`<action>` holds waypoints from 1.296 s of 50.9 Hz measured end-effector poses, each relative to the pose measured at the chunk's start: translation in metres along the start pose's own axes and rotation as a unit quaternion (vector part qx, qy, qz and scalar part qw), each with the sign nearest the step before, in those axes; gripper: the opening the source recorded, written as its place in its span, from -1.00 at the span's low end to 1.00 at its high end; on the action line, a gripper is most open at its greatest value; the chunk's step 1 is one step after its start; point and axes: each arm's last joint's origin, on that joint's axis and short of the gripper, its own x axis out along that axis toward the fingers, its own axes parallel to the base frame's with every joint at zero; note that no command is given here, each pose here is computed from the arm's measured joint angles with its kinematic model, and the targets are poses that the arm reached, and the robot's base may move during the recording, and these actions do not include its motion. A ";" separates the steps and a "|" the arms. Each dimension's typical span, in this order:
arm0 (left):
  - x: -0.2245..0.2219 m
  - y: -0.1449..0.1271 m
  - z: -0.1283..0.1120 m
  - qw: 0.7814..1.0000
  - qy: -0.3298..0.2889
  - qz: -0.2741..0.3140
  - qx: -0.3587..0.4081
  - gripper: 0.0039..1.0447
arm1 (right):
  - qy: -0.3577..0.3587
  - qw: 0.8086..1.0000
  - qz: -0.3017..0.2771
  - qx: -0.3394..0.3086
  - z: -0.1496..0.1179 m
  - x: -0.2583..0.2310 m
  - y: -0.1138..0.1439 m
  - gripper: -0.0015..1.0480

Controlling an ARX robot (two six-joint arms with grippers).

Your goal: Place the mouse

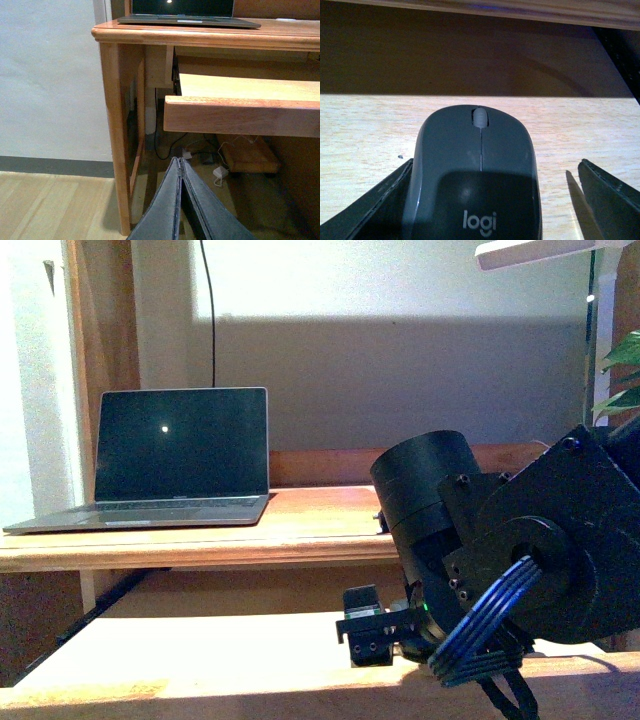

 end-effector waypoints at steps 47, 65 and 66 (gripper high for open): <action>0.000 0.000 0.000 1.000 0.000 0.000 0.001 0.86 | -0.119 0.992 0.039 0.022 0.114 -0.030 0.020 0.10; 0.000 0.000 0.000 1.000 0.000 0.000 0.001 0.86 | -0.099 0.995 -0.012 0.002 0.120 0.050 0.090 0.09; 0.000 0.000 0.000 1.000 0.000 0.000 0.001 0.86 | -0.097 0.995 -0.012 0.004 0.121 0.054 0.094 0.09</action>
